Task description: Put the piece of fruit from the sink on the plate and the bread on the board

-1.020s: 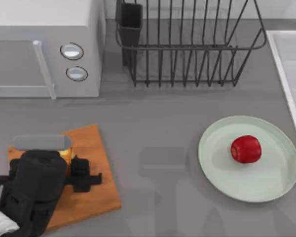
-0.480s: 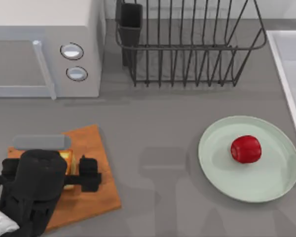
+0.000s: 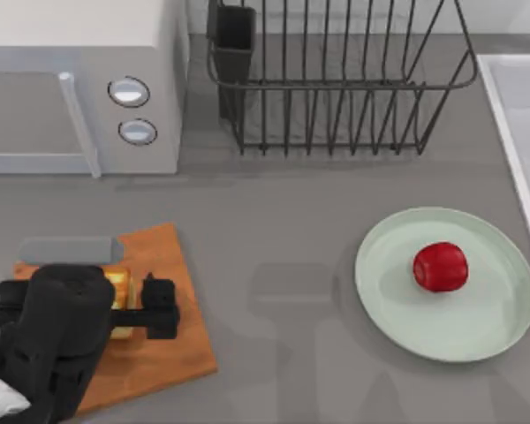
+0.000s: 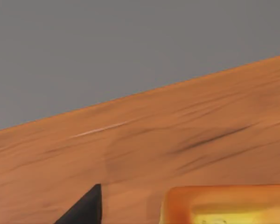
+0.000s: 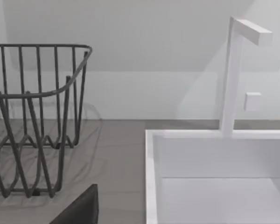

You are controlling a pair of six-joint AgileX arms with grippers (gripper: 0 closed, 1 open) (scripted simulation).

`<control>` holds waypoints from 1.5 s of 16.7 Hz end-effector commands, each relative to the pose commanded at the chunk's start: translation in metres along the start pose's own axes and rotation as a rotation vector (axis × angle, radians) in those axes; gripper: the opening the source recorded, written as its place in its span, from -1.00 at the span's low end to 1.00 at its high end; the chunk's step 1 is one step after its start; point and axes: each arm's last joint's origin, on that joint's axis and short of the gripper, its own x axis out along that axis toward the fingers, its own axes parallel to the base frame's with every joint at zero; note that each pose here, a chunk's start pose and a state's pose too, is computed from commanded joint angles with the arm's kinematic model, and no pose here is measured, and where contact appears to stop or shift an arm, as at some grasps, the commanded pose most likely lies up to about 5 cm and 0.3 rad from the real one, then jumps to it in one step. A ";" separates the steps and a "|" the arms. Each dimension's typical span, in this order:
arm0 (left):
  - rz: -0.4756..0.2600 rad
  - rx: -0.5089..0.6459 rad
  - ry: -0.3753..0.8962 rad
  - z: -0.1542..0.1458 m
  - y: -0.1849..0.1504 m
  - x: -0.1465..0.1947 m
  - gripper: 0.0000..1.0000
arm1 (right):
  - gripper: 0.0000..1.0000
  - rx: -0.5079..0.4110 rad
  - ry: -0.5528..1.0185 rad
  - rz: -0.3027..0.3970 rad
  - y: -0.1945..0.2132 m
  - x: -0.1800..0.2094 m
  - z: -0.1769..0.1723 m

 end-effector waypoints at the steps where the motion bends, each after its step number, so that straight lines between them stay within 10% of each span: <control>1: -0.001 -0.005 -0.007 0.003 0.003 -0.002 1.00 | 1.00 0.000 0.000 0.000 0.000 0.000 0.000; 25: 0.006 -0.017 -0.562 0.025 0.096 -0.104 1.00 | 1.00 0.000 0.000 0.000 0.000 0.000 0.000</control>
